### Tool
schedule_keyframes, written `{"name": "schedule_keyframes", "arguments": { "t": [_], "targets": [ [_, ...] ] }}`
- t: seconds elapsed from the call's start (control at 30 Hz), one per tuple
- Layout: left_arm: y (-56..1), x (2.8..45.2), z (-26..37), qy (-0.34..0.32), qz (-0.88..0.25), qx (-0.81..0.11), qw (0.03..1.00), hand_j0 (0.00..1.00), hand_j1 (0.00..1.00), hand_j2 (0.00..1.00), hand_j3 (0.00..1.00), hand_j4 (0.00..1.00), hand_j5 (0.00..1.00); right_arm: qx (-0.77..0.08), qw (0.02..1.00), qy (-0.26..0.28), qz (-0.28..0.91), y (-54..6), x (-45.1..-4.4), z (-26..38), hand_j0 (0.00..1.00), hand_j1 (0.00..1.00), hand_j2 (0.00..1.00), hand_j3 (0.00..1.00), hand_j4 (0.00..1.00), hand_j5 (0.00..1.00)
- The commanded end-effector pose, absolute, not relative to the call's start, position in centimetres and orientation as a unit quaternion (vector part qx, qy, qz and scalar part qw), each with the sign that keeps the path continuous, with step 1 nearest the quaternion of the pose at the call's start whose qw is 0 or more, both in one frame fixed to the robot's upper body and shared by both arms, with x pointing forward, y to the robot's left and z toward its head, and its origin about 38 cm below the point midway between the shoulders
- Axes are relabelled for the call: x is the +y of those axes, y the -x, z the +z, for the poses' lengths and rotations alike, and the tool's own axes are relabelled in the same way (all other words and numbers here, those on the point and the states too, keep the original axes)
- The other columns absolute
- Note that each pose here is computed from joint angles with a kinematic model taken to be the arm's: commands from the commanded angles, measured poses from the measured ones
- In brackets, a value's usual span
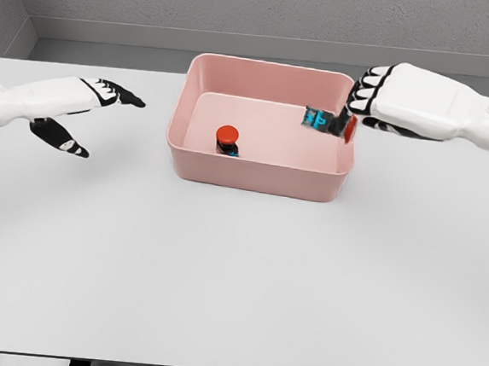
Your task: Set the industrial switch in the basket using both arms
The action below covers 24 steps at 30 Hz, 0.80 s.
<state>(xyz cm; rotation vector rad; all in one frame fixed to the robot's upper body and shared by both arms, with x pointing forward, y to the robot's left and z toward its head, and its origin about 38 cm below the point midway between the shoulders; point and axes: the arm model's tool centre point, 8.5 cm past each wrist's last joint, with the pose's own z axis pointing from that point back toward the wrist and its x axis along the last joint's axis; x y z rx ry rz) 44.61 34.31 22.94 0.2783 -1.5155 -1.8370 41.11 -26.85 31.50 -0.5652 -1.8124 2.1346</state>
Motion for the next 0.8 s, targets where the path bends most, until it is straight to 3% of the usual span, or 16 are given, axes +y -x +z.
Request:
{"name": "schedule_keyframes", "arguments": {
  "t": [0.0, 0.13, 0.23, 0.3, 0.43, 0.53, 0.77],
  "targets": [
    [-44.7, 34.4, 23.0, -0.108, -0.711, -0.59, 0.366, 1.0, 1.0, 1.0, 1.0, 1.0, 1.0, -0.63, 0.149, 0.183, 0.74, -41.4, -26.2, 30.5, 0.51, 0.51, 0.51, 0.51, 0.51, 0.51],
    [-44.6, 34.2, 22.8, -0.106, -0.713, -0.589, 0.365, 1.0, 1.0, 1.0, 1.0, 1.0, 1.0, -0.634, 0.151, 0.181, 0.736, -41.9, -25.9, 30.5, 0.56, 0.56, 0.56, 0.56, 0.56, 0.56],
    [-44.6, 34.2, 22.8, -0.106, -0.713, -0.589, 0.365, 1.0, 1.0, 1.0, 1.0, 1.0, 1.0, -0.634, 0.16, 0.188, 0.733, -42.4, -26.6, 30.6, 0.88, 0.88, 0.88, 0.88, 0.88, 0.88],
    [-44.6, 34.2, 22.8, -0.105, -0.714, -0.589, 0.365, 1.0, 1.0, 1.0, 1.0, 1.0, 1.0, -0.635, 0.172, 0.206, 0.725, -42.8, -28.0, 31.2, 1.0, 1.0, 1.0, 1.0, 1.0, 1.0],
    [-44.5, 34.1, 22.6, -0.103, -0.716, -0.587, 0.364, 1.0, 1.0, 1.0, 1.0, 1.0, 1.0, -0.629, 0.237, 0.254, 0.696, -42.5, -34.5, 31.1, 1.0, 1.0, 1.0, 1.0, 1.0, 1.0],
    [-44.4, 34.0, 22.5, -0.102, -0.716, -0.586, 0.364, 1.0, 1.0, 1.0, 1.0, 1.0, 1.0, -0.634, 0.32, 0.259, 0.655, -42.4, -39.7, 29.4, 1.0, 1.0, 1.0, 1.0, 1.0, 1.0],
    [-44.4, 34.0, 22.5, -0.101, -0.716, -0.587, 0.364, 1.0, 1.0, 1.0, 1.0, 1.0, 1.0, -0.627, 0.353, 0.234, 0.654, -41.3, -40.8, 27.2, 1.0, 1.0, 1.0, 1.0, 1.0, 1.0]
  ]
}}
